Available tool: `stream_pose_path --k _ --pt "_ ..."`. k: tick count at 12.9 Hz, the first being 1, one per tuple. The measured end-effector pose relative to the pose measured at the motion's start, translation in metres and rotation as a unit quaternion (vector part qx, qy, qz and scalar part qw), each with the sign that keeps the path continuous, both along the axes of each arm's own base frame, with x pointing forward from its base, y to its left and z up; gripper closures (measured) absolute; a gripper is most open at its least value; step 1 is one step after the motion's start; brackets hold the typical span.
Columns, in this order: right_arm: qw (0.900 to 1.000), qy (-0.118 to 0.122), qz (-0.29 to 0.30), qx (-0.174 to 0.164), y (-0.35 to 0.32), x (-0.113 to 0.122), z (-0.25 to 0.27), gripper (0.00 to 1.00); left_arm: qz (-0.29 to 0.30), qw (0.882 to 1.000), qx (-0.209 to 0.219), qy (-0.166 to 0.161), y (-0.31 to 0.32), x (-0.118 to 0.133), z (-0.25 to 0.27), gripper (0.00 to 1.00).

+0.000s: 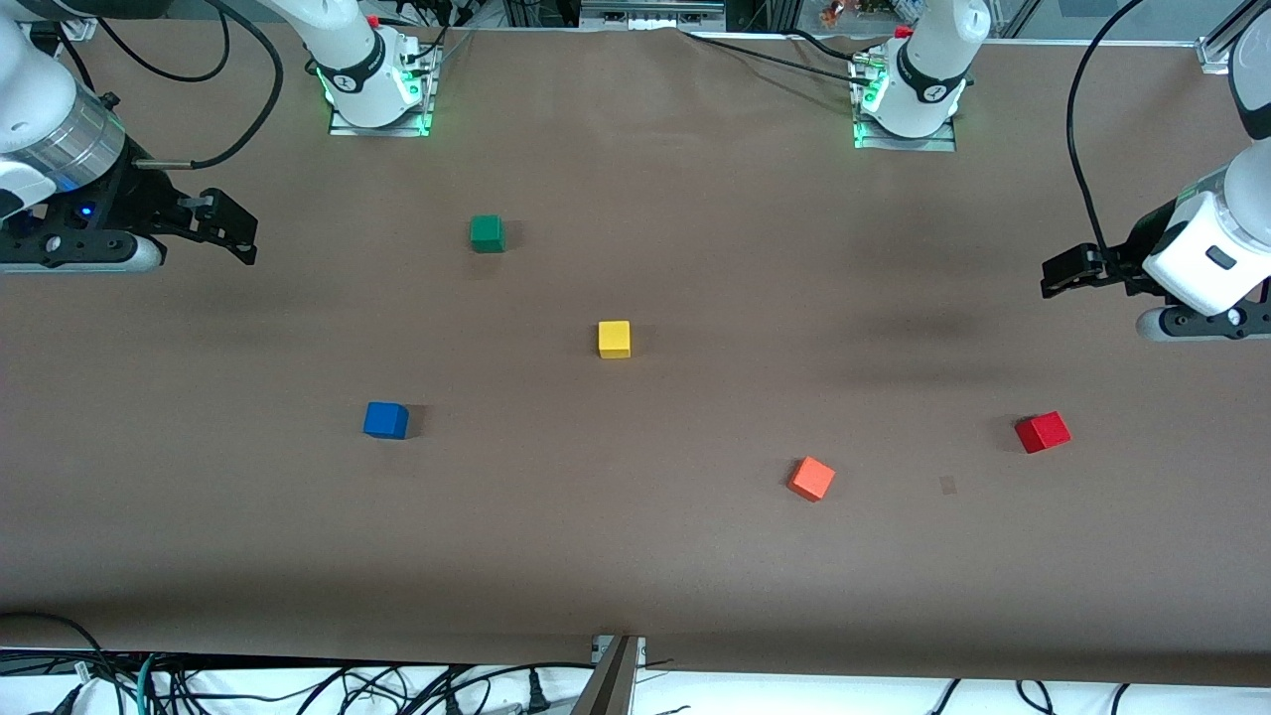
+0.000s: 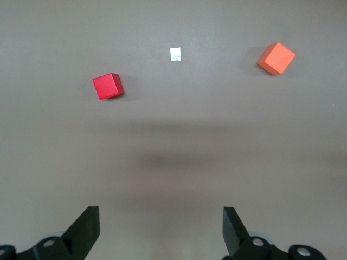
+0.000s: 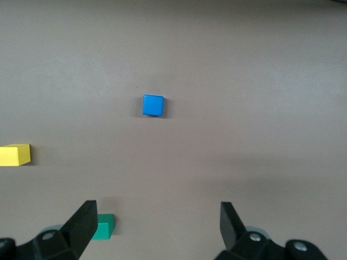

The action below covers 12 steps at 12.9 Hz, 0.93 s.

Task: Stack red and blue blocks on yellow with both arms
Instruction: 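Lower the left gripper onto the red cube and close it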

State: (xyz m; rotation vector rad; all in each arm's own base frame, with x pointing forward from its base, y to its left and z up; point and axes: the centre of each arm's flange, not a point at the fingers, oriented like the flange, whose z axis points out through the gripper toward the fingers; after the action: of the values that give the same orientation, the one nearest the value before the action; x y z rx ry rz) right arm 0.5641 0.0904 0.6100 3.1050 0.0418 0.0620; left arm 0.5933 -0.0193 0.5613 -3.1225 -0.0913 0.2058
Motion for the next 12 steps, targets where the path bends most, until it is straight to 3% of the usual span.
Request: stream_pose_path --k 6,12 --pt "1.000 0.000 0.000 0.000 0.000 0.000 0.000 0.00 0.005 1.000 0.001 0.007 0.006 0.003 -0.008 0.00" --pt "1.000 0.000 0.000 0.000 0.000 0.000 0.000 0.00 -0.030 0.999 -0.007 0.016 0.027 0.007 -0.019 0.00"
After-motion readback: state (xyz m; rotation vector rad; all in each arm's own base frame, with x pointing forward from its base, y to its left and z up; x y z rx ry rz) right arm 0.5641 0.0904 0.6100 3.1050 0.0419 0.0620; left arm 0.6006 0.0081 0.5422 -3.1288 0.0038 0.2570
